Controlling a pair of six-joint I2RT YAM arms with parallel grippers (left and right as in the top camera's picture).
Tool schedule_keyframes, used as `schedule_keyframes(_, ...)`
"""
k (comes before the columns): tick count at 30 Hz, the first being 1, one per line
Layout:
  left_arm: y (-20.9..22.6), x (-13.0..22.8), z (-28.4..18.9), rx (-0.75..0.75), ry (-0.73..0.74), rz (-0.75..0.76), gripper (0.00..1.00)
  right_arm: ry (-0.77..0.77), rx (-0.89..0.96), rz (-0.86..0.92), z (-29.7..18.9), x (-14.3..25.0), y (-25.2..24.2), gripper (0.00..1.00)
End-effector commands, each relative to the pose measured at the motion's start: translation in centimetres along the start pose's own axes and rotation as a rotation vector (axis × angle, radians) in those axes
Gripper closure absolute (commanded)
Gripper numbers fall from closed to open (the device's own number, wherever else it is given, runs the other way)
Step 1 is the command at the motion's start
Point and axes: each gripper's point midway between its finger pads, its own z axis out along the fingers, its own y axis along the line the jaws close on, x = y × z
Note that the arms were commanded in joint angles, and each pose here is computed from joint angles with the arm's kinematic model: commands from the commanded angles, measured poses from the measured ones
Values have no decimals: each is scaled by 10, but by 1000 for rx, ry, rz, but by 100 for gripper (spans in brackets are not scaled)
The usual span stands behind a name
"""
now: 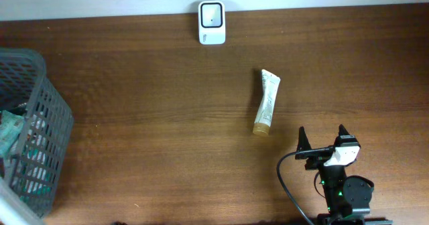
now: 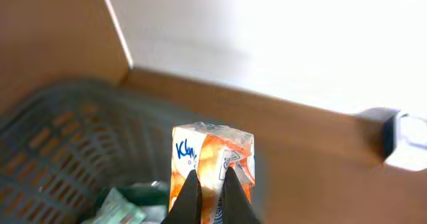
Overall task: Scan the item barcode
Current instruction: 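Reach the left gripper into the basket and grasp the orange tissue pack, then place the orange tissue pack left of the white tube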
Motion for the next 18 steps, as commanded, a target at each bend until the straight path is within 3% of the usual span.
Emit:
schedule_keyframes(1, -101, -18, -26, 259, -48, -22, 100, 2, -3, -8, 0, 2, 1, 1)
schedule_keyframes(4, -190, 16, -12, 490, 83, 44, 100, 2, -3, -8, 0, 2, 1, 2)
schedule_keyframes(5, -239, 49, -1, 613, 192, 72, 100, 2, -3, -8, 0, 2, 1, 2)
schedule_keyframes(10, -370, 185, 28, 873, 580, 203, 100, 2, -3, -8, 0, 2, 1, 2)
schedule_keyframes(14, -442, 277, 58, 912, 783, 217, 100, 2, -3, -8, 0, 2, 1, 2)
schedule_keyframes(18, -472, 330, 87, 782, 837, 182, 100, 2, -3, -8, 0, 2, 1, 2)
